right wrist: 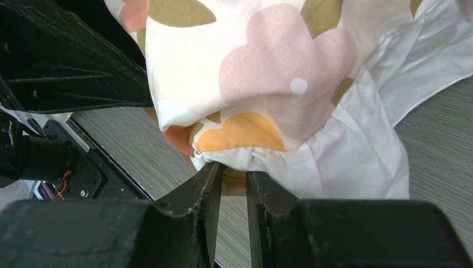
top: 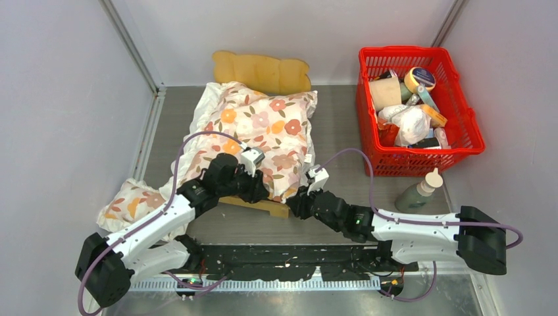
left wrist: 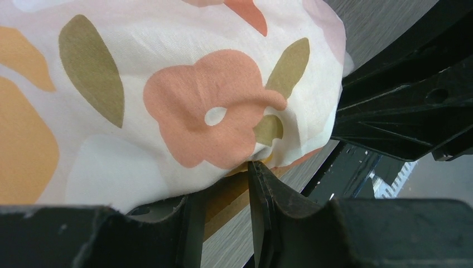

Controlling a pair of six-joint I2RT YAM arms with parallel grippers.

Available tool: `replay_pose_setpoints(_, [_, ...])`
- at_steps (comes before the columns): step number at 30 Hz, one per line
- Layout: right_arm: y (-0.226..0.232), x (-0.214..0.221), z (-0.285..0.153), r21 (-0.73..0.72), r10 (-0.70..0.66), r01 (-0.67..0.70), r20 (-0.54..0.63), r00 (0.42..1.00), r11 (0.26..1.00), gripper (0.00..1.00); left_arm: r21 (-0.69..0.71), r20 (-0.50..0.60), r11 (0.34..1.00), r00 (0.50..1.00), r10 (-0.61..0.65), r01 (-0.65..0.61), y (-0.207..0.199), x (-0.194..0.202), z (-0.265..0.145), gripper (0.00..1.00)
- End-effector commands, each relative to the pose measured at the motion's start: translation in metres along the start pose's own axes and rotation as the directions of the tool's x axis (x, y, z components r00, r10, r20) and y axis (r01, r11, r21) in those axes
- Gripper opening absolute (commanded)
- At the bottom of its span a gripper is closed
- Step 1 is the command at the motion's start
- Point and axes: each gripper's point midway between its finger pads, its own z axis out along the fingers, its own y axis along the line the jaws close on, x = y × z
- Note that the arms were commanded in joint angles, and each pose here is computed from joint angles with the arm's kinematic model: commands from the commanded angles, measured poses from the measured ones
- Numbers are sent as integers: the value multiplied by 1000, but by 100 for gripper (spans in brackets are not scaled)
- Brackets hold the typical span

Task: Set up the pet bed
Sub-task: Cross the ropes on the bed frame.

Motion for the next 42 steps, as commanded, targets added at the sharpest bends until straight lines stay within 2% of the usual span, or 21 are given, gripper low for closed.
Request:
replay_pose_setpoints(1, [15, -14, 5, -90, -17, 22, 49, 999, 996, 28, 36, 90, 999, 996, 27, -30, -11, -31, -1, 36])
replay_pose_setpoints(19, [21, 10, 15, -229, -104, 94, -33, 994, 969, 39, 9, 49, 1000, 999, 10, -11, -4, -21, 4, 35])
replay_pose_setpoints(21, [23, 11, 19, -245, -112, 98, -44, 993, 964, 37, 7, 43, 1000, 999, 4, -4, -3, -19, 6, 35])
replay_pose_setpoints(23, [23, 10, 21, -242, -120, 104, -52, 991, 965, 28, 3, 40, 1000, 999, 0, 0, -3, -18, 7, 35])
replay_pose_setpoints(24, [19, 10, 22, -224, -118, 103, -51, 992, 969, 18, -3, 38, 1000, 999, -2, 2, -2, -17, 7, 35])
replay_pose_setpoints(26, [16, 1, 19, -201, -112, 106, -19, 993, 974, 7, -17, 37, 1000, 999, -4, 5, 1, -16, 7, 35])
replay_pose_setpoints(33, [6, -28, -3, -161, -109, 124, 101, 989, 979, 5, -81, 46, 997, 999, 14, -10, 12, -18, 4, 35])
replay_pose_setpoints(42, [4, -28, -7, -155, -136, 148, 88, 987, 977, 5, -96, 37, 995, 999, 17, -13, 15, -17, 5, 35])
